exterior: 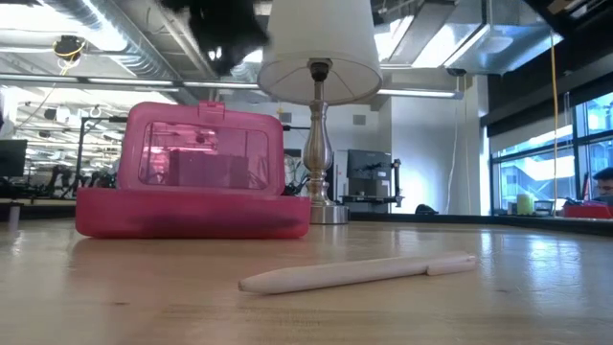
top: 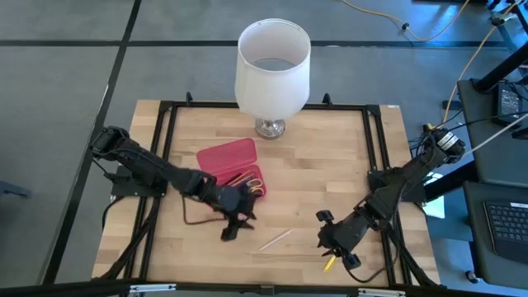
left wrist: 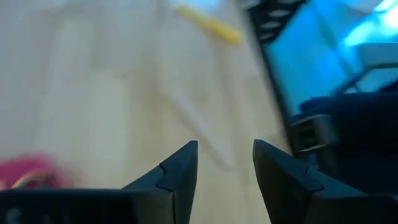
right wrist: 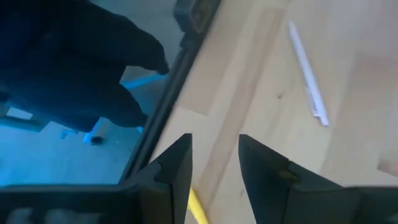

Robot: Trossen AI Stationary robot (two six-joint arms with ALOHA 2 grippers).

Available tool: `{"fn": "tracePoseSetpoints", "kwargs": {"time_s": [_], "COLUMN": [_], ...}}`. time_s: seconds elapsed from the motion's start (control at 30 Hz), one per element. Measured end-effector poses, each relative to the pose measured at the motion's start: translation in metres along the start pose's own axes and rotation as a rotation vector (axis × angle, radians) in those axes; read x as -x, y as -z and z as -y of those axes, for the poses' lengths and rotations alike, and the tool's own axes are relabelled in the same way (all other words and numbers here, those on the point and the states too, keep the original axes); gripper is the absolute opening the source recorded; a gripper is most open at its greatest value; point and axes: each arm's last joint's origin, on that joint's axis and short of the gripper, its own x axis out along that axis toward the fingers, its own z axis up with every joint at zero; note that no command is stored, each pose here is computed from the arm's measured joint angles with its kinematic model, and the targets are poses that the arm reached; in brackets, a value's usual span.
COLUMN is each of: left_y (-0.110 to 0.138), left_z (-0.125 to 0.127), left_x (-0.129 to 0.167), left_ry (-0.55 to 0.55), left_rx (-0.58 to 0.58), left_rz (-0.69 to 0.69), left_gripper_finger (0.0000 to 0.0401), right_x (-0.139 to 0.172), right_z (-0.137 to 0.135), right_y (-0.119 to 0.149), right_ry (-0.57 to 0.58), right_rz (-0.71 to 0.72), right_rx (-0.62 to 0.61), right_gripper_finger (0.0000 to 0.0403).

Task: Pick & place school supplies into a supply box
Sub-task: Put the yellow pen into the red supply box

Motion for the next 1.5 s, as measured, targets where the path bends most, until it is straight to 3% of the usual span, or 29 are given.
{"fn": "tracePoseSetpoints", "kwargs": {"time_s": [0.2,0.43,0.63,0.9,1.23,1.5], "left_y": [-0.002,0.0,0.006,0.007,0.007,0.009], "left_z": [0.047,0.073,0.074,0.07,0.07,0.069], "left_x": [0.003,0.008,0.006,0.005,0.005,-0.001], "left_ry": [0.159,0.125,0.05,-0.026,-0.026,-0.034], "left_rx": [-0.196,-0.315,-0.309,-0.297,-0.297,-0.31], "left_rz": [0.172,0.304,0.325,0.341,0.341,0.328], "left_gripper_finger": [0.0144,0.0144,0.0145,0.0142,0.0142,0.0144], "right_x": [0.0,-0.003,-0.017,-0.049,-0.085,-0.098], "right_z": [-0.012,-0.021,-0.025,-0.04,-0.038,-0.037], "right_y": [0.004,0.009,0.015,0.035,0.057,0.065], "right_ry": [-0.032,-0.009,0.012,0.002,0.084,0.054], "right_rz": [-0.001,-0.001,-0.041,-0.146,-0.257,-0.324], "right_rx": [0.072,0.143,0.129,0.217,0.246,0.238], "right_gripper_finger": [0.0133,0.0133,0.0133,0.0133,0.0133,0.0133]}}
